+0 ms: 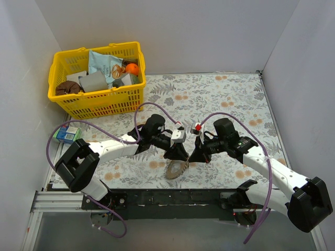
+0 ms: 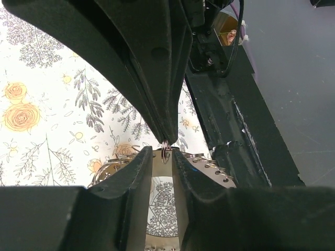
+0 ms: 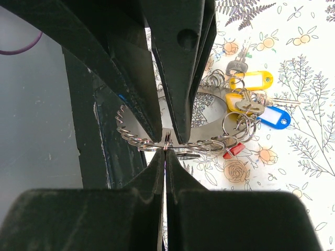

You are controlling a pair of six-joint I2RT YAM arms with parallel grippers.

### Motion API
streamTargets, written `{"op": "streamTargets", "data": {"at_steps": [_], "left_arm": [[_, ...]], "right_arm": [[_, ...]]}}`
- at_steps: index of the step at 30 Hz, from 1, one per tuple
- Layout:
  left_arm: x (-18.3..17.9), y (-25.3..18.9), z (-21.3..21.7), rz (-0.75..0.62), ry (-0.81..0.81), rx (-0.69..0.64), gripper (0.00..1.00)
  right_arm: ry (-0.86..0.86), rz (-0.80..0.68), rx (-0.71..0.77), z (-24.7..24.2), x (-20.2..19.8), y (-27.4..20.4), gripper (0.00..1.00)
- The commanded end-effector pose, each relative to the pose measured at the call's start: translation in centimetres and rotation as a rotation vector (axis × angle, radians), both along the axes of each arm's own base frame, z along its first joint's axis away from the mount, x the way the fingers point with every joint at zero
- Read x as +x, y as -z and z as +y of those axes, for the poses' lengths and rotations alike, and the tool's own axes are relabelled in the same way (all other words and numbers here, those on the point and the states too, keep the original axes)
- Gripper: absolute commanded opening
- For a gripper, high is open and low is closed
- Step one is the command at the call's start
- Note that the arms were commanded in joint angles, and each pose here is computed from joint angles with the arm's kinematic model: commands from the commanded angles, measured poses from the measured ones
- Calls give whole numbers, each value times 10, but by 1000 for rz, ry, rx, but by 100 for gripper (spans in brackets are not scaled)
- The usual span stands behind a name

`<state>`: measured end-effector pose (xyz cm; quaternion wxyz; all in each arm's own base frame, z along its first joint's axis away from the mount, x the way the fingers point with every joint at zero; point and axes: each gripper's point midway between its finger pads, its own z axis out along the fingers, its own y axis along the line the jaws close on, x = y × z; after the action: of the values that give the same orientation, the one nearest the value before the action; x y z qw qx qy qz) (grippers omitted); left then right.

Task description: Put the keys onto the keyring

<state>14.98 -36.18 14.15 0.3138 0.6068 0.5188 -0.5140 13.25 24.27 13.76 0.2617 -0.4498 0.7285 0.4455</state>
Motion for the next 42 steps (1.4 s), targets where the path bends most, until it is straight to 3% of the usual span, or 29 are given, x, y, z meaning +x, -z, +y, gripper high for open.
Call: {"op": "streamTargets", "data": {"at_steps": [1,5,14,19,25,28,32,37,40,41,42], "left_arm": [[-3,-17,-5,-23,34,-54,19],[-5,-15,-6,-8,45,-55,22],[-8,-10,-9,-1,52,-45,17],[-12,-6,-10,5,59,-36,0],[-11,-8,-8,-11,37,-44,0],[-8,-10,-7,-23,9,-55,0],[-8,-11,-5,3,-53,-72,0],[-9,-8,3,21,-149,-145,0],[-12,-10,9,27,-188,-196,0],[-11,-20,10,0,-197,-241,0],[-12,-24,11,2,-206,-256,0]], "right_arm": [[-14,-46,39,5,5,-15,1],[-9,-48,40,4,5,-15,1],[-7,-48,43,4,5,-15,1],[0,-57,43,4,6,-16,1],[13,-66,45,4,8,-17,1],[33,-86,49,4,12,-21,9],[72,-98,68,4,16,-25,30],[97,-132,103,4,17,-33,49],[126,-155,99,2,21,-35,55],[140,-158,95,1,23,-35,65],[143,-163,99,1,24,-37,67]]}}
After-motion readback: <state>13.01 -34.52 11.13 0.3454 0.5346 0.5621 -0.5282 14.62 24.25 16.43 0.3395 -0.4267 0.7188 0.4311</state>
